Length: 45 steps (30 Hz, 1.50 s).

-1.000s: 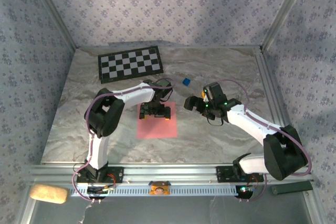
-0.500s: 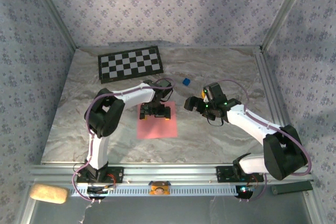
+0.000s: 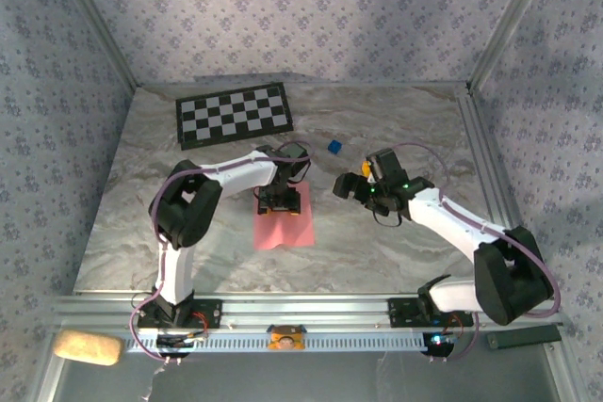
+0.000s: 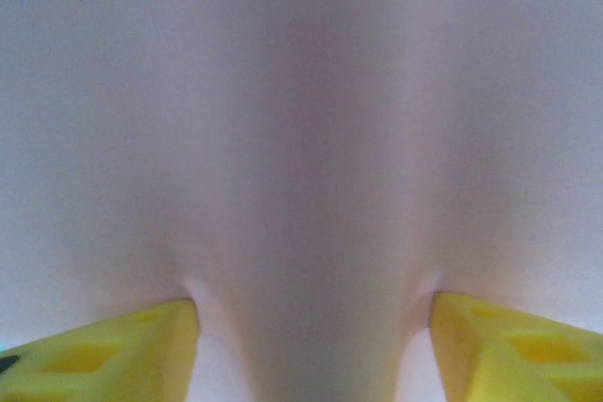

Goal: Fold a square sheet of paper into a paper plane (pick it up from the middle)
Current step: First fold the square sheet of paper in half at the center of the table.

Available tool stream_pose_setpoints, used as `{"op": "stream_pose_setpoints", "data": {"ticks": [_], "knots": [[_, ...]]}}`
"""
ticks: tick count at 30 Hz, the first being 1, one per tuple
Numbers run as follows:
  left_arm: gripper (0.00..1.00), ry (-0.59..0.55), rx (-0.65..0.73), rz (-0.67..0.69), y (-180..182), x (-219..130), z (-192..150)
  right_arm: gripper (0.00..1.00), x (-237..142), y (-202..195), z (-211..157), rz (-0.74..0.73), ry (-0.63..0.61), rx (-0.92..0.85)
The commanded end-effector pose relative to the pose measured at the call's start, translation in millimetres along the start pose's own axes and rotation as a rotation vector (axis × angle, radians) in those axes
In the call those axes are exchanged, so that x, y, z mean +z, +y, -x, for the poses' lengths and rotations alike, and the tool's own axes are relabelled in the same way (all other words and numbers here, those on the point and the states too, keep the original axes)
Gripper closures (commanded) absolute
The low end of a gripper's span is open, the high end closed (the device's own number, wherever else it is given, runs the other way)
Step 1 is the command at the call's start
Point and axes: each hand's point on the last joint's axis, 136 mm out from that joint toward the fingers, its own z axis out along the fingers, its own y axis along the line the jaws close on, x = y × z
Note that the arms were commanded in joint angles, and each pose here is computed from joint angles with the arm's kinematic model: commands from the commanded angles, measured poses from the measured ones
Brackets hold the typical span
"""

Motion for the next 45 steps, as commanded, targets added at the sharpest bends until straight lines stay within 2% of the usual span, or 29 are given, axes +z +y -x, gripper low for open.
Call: {"op": "stream_pose_setpoints", "data": {"ticks": [1, 6, 9, 14, 19, 26, 29, 45], "knots": [[0.47, -0.027, 0.031, -0.059, -13, 5, 0, 0.01, -12, -7, 6, -0.043, -0.055, 0.006], [0.59, -0.087, 0.024, -0.124, -20, -10, 6, 0.01, -27, -10, 12, -0.043, -0.137, 0.018], [0.65, -0.127, 0.030, -0.229, -38, -25, 12, 0.01, -35, -17, 16, -0.056, -0.189, 0.033], [0.66, -0.114, 0.043, -0.454, -76, -49, 14, 0.02, -44, -33, 21, -0.071, -0.240, 0.095], [0.66, -0.106, 0.066, -0.675, -111, -79, 17, 0.02, -50, -41, 26, -0.024, -0.249, 0.168], [0.65, -0.076, 0.090, -0.977, -146, -115, 16, 0.04, -58, -25, 34, 0.187, -0.217, 0.170], [0.65, -0.065, 0.078, -0.986, -146, -110, 15, 0.06, -60, -18, 36, 0.250, -0.217, 0.161], [0.64, 0.002, -0.023, -0.841, -122, -39, 6, 0.04, -44, 3, 18, 0.265, -0.104, 0.080]]}}
